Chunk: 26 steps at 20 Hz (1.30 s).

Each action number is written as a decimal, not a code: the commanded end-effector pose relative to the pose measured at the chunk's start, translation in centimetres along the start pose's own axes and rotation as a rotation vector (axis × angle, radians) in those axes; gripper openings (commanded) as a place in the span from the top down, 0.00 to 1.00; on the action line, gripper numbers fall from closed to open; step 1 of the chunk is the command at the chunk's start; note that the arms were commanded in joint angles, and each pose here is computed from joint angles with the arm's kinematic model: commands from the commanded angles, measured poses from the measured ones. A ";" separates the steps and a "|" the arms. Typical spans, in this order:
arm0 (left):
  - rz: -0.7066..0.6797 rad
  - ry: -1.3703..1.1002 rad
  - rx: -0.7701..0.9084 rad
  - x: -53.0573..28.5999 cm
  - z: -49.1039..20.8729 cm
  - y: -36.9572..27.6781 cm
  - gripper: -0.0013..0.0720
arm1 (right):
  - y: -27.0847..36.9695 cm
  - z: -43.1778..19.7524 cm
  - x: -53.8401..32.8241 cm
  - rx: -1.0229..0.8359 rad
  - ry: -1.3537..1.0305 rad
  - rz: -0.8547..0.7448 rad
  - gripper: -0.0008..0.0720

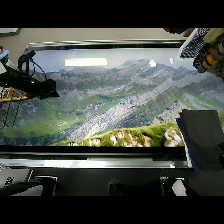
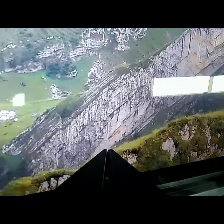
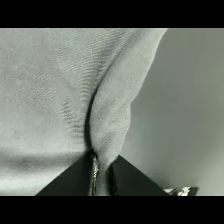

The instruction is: Fold the clothes and pants, and hang the long-sleeved shirts on hangers.

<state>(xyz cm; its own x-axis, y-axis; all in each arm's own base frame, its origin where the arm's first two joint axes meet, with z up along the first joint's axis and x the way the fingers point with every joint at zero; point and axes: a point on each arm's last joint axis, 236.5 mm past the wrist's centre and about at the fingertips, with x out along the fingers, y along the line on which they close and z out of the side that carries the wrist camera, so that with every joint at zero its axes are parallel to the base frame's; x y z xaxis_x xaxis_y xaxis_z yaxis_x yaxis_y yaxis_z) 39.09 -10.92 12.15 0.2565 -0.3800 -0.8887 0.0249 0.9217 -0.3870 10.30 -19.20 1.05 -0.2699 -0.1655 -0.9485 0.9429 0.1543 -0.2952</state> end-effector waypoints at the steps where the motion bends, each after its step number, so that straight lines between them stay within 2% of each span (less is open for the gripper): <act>1: 0.000 0.000 0.000 0.0 0.0 0.0 0.96 | -0.6 1.0 0.3 -0.022 -0.046 -0.027 0.94; 2: 0.001 0.000 -0.001 0.0 0.0 0.0 0.96 | -0.5 1.0 0.3 -0.020 -0.047 -0.022 0.92; 3: 0.001 -0.001 -0.001 0.0 0.0 0.0 0.96 | -0.1 1.1 0.3 -0.017 -0.047 -0.007 0.75; 4: 0.000 -0.001 0.000 0.0 0.0 0.0 0.96 | 0.3 0.9 0.3 -0.028 -0.040 0.011 0.48; 5: 0.000 -0.001 0.000 0.0 0.0 0.0 0.96 | 0.8 0.7 0.3 -0.047 -0.034 0.033 0.27; 6: 0.000 -0.001 0.001 0.0 0.0 0.0 0.96 | 1.5 0.6 0.2 -0.077 -0.028 0.063 0.22; 9: 0.001 0.000 0.003 0.0 0.0 0.1 0.96 | 6.1 0.7 -2.1 -0.130 -0.061 0.287 0.22; 12: 0.002 -0.001 0.016 0.0 0.0 0.1 0.96 | 14.9 1.1 -10.1 -0.196 -0.158 0.765 0.38; 14: 0.026 0.000 0.054 0.0 0.0 0.7 0.96 | 19.2 -0.6 -15.5 -0.326 -0.222 0.989 0.39; 16: 0.093 0.012 0.064 0.2 -0.7 2.4 0.96 | 22.0 -5.2 -17.9 -0.584 -0.277 1.046 0.50; 18: 0.167 0.019 0.059 0.6 -2.2 4.6 0.96 | 23.7 -11.8 -18.1 -0.914 -0.295 1.028 0.68; 20: 0.190 -0.025 0.060 0.6 -3.3 5.5 0.96 | 24.0 -16.3 -17.7 -1.126 -0.328 0.975 0.88; 23: 0.189 -0.071 0.063 0.3 -4.5 5.6 0.96 | 23.8 -21.0 -17.5 -1.333 -0.367 0.929 0.90; 26: 0.191 -0.042 0.060 0.3 -5.2 5.7 0.96 | 23.4 -22.7 -17.4 -1.388 -0.354 0.928 0.87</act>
<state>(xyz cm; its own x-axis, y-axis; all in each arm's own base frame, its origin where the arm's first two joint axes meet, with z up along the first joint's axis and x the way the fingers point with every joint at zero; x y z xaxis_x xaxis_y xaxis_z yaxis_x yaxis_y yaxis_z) 34.92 -6.62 8.75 0.2997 -0.2114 -0.9303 0.0328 0.9768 -0.2114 33.49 7.05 8.32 0.4958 0.2820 -0.8214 -0.0680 0.9555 0.2870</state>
